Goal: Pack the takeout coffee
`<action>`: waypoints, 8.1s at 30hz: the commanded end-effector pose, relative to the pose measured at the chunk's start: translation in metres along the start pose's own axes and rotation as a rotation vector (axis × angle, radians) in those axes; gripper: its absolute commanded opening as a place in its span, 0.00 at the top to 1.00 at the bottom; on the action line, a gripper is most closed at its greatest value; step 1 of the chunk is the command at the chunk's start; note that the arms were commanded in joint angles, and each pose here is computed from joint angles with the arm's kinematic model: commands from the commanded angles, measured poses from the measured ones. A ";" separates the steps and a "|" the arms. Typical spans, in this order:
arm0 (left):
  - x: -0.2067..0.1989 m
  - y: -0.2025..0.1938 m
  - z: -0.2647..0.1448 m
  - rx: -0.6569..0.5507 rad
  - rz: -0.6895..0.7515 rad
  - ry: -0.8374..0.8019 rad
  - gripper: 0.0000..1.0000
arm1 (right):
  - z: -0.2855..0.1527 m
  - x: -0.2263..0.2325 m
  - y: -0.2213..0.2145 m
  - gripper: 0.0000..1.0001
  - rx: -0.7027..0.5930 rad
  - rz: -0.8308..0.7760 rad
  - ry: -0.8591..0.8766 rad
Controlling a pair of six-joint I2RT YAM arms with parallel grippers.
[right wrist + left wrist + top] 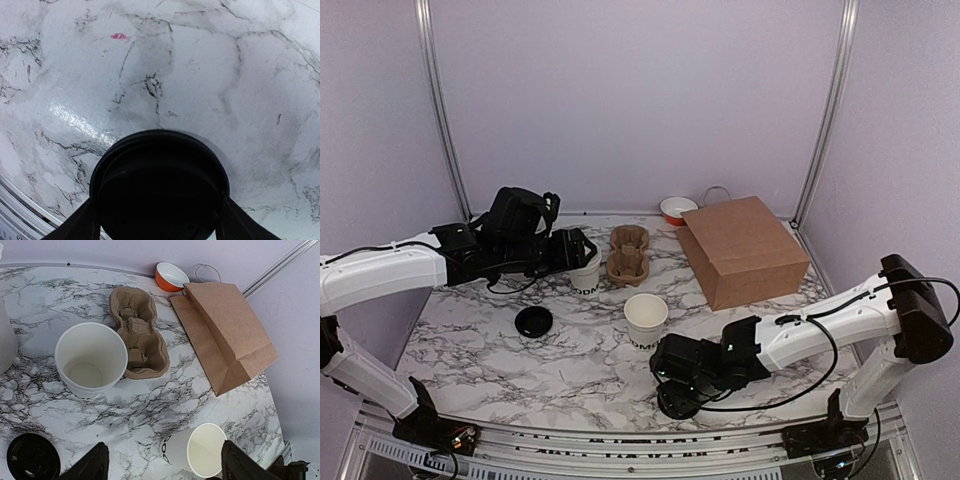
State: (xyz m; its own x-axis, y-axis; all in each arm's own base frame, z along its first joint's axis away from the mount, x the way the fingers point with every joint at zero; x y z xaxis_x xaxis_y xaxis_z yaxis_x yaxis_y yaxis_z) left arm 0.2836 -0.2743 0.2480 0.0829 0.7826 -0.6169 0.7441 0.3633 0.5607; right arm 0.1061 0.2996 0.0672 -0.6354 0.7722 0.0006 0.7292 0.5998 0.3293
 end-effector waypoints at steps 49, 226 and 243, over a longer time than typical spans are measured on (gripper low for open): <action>0.024 -0.028 0.006 0.128 -0.049 -0.031 0.22 | -0.097 -0.061 0.198 0.31 -0.263 -0.159 -0.007; 0.036 -0.046 0.005 0.163 -0.088 -0.098 0.21 | -0.050 -0.059 0.183 0.22 -0.063 -0.167 0.008; 0.027 -0.054 0.011 0.221 -0.092 -0.150 0.18 | -0.063 -0.059 0.187 0.12 -0.098 -0.159 0.011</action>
State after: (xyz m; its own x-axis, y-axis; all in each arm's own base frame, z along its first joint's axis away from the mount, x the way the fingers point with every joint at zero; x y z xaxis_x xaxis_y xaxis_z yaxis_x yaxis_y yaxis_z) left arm 0.2522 -0.2730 0.1948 0.0782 0.6829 -0.7263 0.8721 0.3062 0.3817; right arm 0.2605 0.3538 0.1779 -0.7545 0.6541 -0.0536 0.5881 0.7102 0.3869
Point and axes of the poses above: each gripper's point midway between its finger pads, its own z axis out along the fingers, its own x axis along the line the jaws close on, y = z × x, the point moved 4 cm from there along -z, back along the fingers, and after that the axes turned 12 degrees about -z, right-handed, at the moved point
